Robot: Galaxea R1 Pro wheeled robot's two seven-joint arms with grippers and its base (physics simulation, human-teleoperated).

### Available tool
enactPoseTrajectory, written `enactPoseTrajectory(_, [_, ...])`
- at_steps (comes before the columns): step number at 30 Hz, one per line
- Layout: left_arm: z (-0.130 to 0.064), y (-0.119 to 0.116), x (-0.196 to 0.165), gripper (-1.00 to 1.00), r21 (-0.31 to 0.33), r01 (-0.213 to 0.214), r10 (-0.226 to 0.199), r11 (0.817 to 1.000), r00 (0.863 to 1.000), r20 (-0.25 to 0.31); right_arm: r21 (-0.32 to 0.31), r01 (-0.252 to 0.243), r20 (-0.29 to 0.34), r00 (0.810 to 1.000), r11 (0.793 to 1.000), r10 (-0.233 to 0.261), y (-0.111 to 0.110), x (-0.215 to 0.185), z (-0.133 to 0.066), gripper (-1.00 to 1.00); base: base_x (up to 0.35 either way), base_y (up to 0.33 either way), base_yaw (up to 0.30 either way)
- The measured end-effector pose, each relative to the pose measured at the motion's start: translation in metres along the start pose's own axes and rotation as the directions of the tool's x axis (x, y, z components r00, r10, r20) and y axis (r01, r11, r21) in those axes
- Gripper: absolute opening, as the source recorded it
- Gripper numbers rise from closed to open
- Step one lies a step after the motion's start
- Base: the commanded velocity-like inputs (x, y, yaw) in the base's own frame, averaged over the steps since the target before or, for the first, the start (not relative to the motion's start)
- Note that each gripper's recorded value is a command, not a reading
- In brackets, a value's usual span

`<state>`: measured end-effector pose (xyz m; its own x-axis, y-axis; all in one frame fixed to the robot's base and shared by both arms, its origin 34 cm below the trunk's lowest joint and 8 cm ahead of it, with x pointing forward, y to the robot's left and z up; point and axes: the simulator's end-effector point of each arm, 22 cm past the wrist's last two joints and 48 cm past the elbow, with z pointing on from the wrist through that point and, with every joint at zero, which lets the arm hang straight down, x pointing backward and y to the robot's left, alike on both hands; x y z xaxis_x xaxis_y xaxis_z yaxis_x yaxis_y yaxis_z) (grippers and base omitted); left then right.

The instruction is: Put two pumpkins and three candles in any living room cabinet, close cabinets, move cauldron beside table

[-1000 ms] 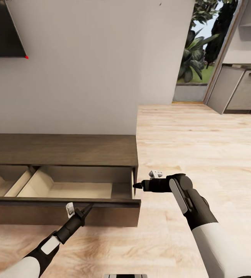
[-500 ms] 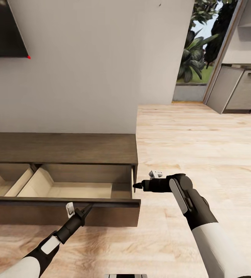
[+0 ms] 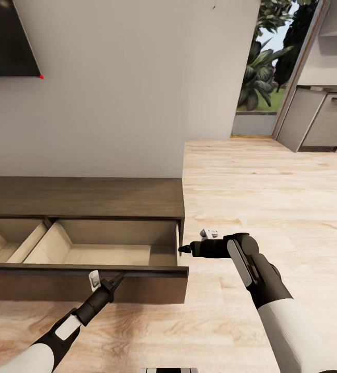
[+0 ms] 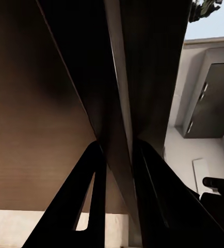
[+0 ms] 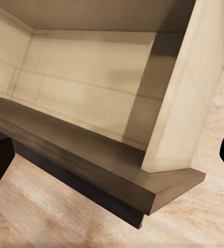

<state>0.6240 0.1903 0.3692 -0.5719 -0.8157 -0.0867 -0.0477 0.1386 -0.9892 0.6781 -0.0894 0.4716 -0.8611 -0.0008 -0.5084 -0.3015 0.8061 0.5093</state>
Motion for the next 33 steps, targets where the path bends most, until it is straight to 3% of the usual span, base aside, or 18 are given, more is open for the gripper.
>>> enactPoseTrajectory(4, [0.0, 0.0, 0.0, -1.0, 0.001, 0.002, -0.002, 1.0, 1.0, 0.001, 0.0, 0.0, 0.0, 1.0, 1.0, 0.0, 0.0, 0.0, 0.0, 1.0, -0.001, 0.0, 0.0])
enactPoseTrajectory(5, [0.0, 0.0, 0.0, 1.0, 0.001, 0.001, -0.001, 1.0, 1.0, 0.001, 0.0, 0.0, 0.0, 1.0, 1.0, 0.0, 0.0, 0.0, 0.0, 1.0, 0.0, 0.0, 0.0])
enactPoseTrajectory(7, [-0.003, 0.01, 0.006, 1.0, -0.034, -0.009, 0.009, 0.999, 1.0, -0.013, 0.0, 0.0, 0.0, 1.0, 1.0, 0.0, 0.0, 0.0, 0.0, 1.0, 0.0, 0.0, 0.0])
enactPoseTrajectory(20, [-0.003, 0.013, 0.006, 1.0, -0.046, -0.009, 0.008, 0.999, 1.0, -0.013, -0.021, -0.001, 0.0, 1.0, 1.0, 0.001, 0.004, 0.0, 0.0, 1.0, 0.0, 0.0, 0.0])
enactPoseTrajectory(33, [-0.003, 0.021, 0.006, 1.0, -0.082, -0.009, 0.008, 0.997, 1.0, -0.013, -0.033, -0.001, 0.0, 1.0, 0.999, 0.0, 0.007, 0.0, 0.0, 1.0, -0.119, 0.0, 0.0])
